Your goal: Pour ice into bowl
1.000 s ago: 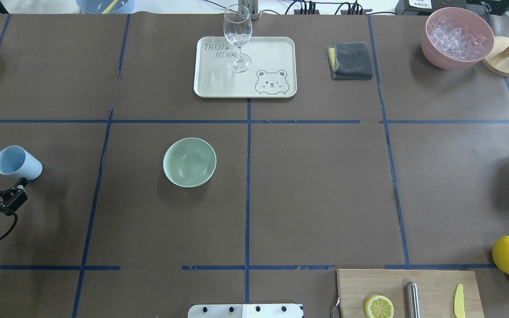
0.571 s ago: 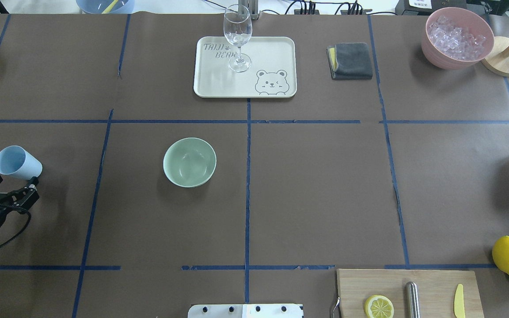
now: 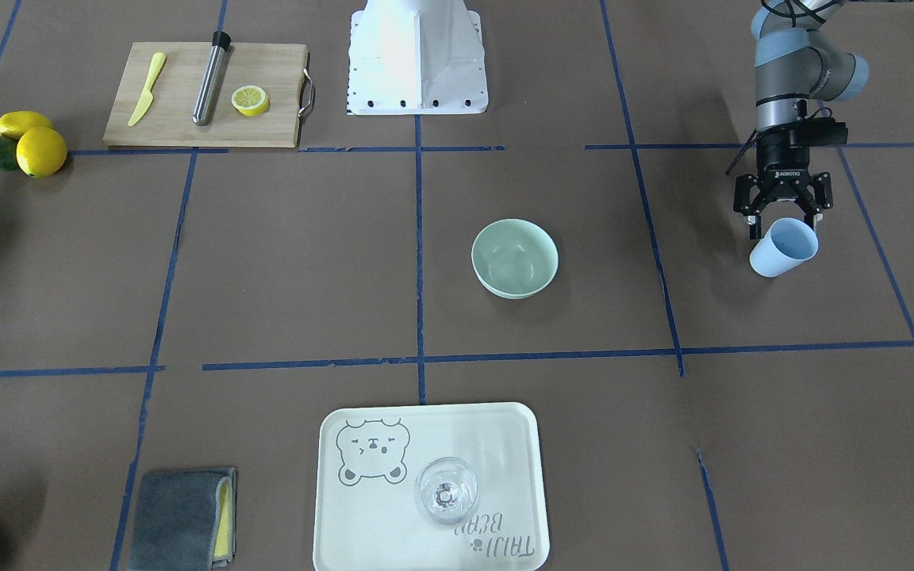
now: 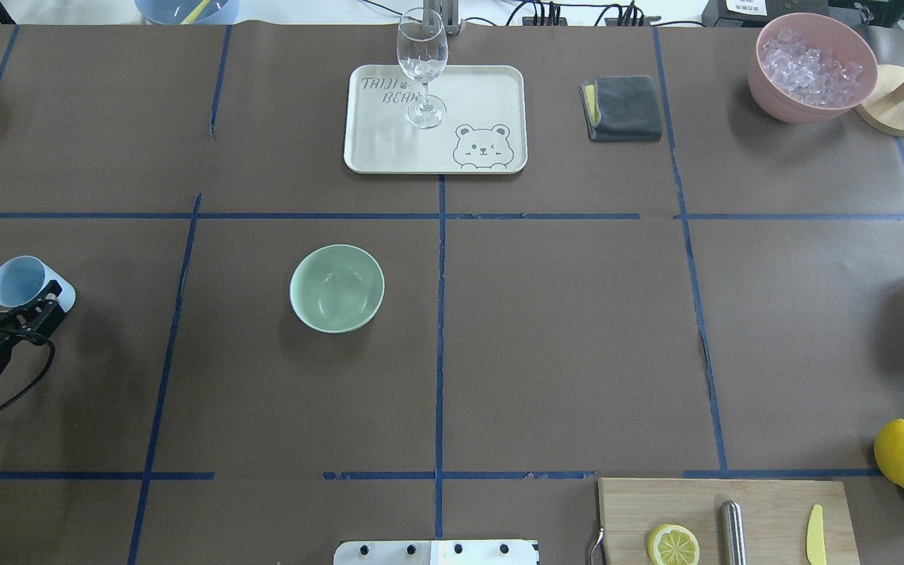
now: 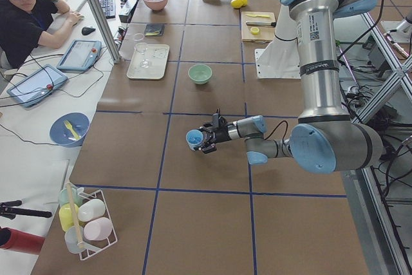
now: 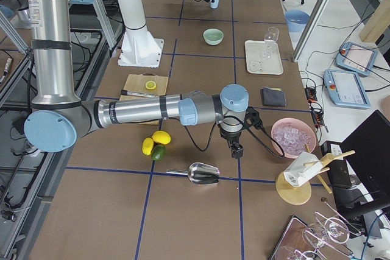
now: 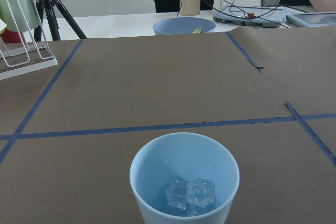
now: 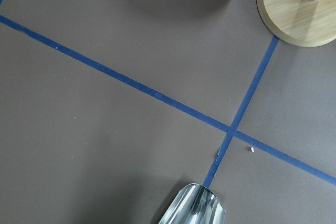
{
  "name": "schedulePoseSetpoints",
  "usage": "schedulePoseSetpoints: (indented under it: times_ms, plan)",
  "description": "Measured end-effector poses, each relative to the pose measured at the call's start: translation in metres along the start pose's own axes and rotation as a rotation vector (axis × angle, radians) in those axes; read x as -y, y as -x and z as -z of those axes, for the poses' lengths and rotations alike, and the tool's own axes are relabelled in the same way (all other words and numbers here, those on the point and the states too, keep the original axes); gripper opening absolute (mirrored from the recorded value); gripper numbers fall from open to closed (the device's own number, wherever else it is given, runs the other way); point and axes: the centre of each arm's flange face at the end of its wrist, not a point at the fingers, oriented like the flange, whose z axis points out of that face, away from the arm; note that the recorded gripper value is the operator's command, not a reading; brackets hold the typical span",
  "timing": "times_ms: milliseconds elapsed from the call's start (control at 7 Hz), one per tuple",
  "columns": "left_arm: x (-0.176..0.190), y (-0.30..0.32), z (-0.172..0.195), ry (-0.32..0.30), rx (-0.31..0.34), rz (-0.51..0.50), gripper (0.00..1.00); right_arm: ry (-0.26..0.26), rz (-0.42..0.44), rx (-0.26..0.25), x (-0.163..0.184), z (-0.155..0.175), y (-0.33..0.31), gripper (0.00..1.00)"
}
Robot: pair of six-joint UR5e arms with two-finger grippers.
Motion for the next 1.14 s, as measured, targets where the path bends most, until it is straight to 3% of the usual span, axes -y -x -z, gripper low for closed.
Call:
schedulePoseSetpoints:
  times_ms: [857,1000,1143]
  plan:
    - [-0.022,-0.007,-0.027,-0.007,0.024,0.01,0.97,-0.003,0.0,-0.003,0.001,0.002,0.0,1.0]
    - [-0.026,-0.007,-0.03,-0.006,0.028,0.01,0.74,-0.003,0.0,-0.003,0.001,0.002,0.0,1.0]
    - [-0.027,-0.008,-0.031,-0.006,0.028,0.012,0.34,-0.003,0.0,-0.003,0.001,0.002,0.0,1.0]
